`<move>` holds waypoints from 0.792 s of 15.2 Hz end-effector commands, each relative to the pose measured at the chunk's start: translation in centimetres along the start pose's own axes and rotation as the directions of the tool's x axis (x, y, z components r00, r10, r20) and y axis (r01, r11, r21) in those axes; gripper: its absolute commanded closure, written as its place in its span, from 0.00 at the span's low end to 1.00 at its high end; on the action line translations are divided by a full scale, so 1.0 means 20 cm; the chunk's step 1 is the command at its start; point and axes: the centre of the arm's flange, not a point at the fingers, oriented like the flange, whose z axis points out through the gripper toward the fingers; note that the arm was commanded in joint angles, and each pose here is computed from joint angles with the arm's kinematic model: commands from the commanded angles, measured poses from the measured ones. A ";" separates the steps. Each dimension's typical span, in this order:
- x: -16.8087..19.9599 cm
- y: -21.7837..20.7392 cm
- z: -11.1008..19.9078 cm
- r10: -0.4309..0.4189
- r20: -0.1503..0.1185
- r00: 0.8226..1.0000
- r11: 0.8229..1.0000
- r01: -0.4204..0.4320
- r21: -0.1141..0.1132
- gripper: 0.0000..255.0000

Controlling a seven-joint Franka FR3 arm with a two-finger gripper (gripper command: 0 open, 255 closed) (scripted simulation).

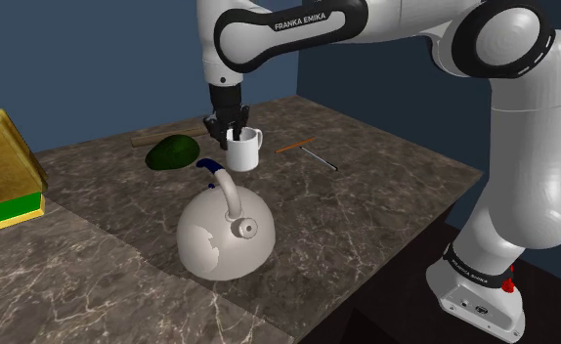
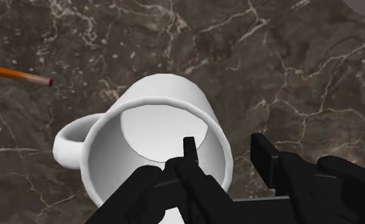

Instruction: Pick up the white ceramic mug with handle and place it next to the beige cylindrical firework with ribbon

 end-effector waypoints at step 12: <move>0.00 0.00 -0.25 0.000 0.000 1.000 1.000 0.000 0.000 0.00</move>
